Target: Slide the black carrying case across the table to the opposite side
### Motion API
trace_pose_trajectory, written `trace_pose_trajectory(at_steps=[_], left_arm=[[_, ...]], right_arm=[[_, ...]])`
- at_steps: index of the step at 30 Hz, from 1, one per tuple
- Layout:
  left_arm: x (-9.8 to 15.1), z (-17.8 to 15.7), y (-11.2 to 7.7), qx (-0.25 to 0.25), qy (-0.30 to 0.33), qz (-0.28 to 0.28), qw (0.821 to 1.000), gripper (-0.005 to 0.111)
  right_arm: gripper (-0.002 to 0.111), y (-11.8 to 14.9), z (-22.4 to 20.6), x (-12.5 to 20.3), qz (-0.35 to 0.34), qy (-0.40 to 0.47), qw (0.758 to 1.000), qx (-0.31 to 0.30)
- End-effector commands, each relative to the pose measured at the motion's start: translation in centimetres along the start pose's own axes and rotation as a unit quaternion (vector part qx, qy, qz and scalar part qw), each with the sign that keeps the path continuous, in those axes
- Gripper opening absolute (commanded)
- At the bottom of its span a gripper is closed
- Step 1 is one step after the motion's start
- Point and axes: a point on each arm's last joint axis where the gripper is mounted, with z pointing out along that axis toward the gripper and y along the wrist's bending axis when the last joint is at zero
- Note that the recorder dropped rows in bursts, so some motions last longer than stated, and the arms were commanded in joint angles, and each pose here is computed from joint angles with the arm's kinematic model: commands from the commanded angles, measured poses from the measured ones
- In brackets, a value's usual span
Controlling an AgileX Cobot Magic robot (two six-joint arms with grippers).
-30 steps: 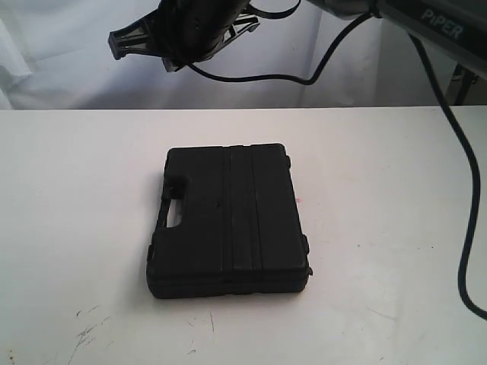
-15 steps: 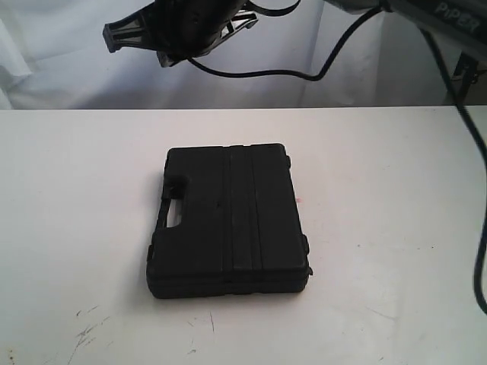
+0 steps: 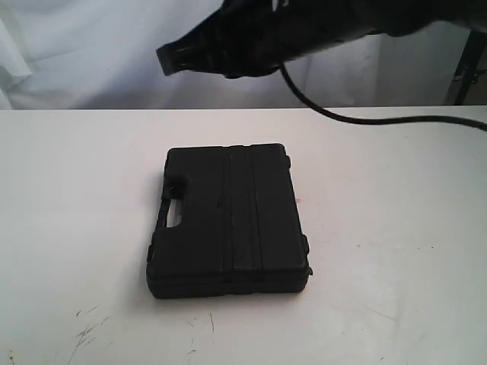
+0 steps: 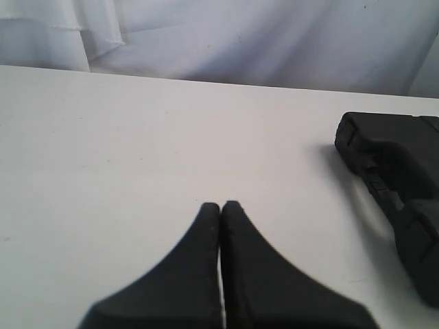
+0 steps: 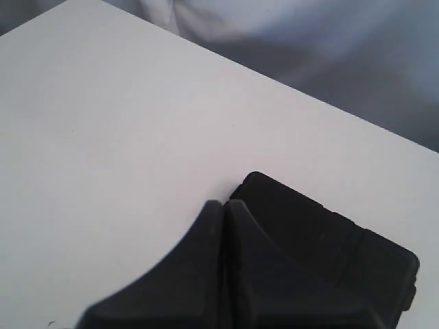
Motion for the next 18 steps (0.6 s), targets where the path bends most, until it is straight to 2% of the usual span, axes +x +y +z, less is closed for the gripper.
trace_pose_trajectory(at_steps=[1, 4, 11, 18], left_arm=[[0.0, 0.0, 0.0, -0.001, -0.005, -0.001, 1.000, 0.000], [0.0, 0.0, 0.0, -0.001, -0.005, -0.001, 1.000, 0.000], [0.0, 0.0, 0.0, -0.001, -0.005, -0.001, 1.000, 0.000], [0.0, 0.0, 0.0, -0.001, -0.005, -0.001, 1.000, 0.000]], right_arm=[[0.000, -0.2, -3.5, 0.9, -0.031, -0.020, 0.999, 0.002], [0.000, -0.2, -5.9, 1.1, -0.050, -0.024, 0.998, 0.003], [0.000, -0.3, -10.2, 1.0, -0.046, -0.025, 0.999, 0.004], [0.000, -0.3, -11.7, 0.6, -0.046, -0.045, 0.998, 0.003]])
